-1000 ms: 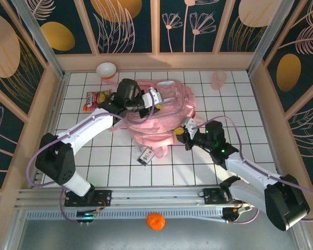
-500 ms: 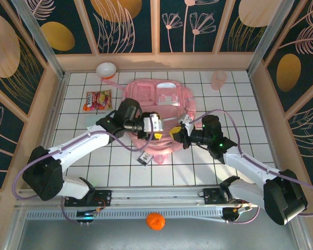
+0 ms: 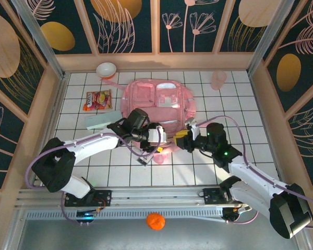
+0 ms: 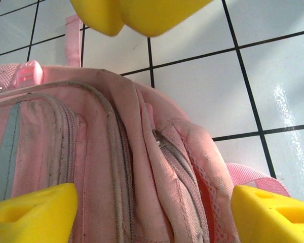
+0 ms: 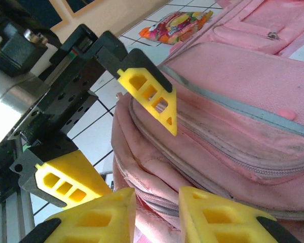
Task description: Pack the student bag
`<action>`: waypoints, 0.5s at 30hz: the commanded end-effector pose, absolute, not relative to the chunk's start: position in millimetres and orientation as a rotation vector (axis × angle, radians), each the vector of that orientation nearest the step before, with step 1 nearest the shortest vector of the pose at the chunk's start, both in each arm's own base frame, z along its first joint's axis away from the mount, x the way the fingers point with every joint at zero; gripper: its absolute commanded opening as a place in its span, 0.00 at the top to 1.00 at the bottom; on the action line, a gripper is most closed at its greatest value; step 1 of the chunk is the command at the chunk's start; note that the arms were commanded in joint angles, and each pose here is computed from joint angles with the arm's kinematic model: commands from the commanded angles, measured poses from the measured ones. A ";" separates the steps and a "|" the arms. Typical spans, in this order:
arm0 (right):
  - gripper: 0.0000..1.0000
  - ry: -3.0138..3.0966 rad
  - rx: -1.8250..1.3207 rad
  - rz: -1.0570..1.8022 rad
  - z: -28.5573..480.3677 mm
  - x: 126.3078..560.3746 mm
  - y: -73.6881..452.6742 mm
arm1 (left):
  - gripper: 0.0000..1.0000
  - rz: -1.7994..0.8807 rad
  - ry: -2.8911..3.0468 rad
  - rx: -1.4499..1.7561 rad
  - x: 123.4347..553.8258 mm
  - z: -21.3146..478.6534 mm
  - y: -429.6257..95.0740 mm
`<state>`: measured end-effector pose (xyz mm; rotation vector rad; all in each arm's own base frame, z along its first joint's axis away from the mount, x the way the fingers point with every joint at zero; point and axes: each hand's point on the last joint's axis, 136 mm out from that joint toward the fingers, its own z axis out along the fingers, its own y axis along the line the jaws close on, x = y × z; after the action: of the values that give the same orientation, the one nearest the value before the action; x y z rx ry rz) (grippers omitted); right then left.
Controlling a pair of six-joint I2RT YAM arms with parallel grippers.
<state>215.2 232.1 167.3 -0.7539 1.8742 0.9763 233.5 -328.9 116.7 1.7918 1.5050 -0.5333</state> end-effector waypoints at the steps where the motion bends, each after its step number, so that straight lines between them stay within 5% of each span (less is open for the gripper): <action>1: 0.71 1.881 -0.710 0.977 166.6 216.4 230.0 | 0.31 -0.490 1.557 1.787 239.8 93.5 -327.7; 8: 0.64 2.015 -0.488 0.948 157.5 231.3 217.0 | 0.53 -0.493 1.646 1.757 244.0 77.8 -326.7; 11: 0.60 2.080 -0.352 0.955 155.4 237.9 210.8 | 0.77 -0.503 1.657 1.735 243.9 81.8 -327.0; 12: 0.59 2.112 -0.298 0.957 153.2 239.9 208.1 | 0.95 -0.512 1.654 1.714 244.3 87.5 -328.3; 15: 0.53 2.205 -0.185 0.952 148.0 243.7 203.0 | 1.00 -0.574 1.593 1.645 241.2 118.6 -334.5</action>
<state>233.4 210.4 143.8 -0.3588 2.1307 0.9602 239.7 -327.8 83.5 1.7397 1.6599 -0.5299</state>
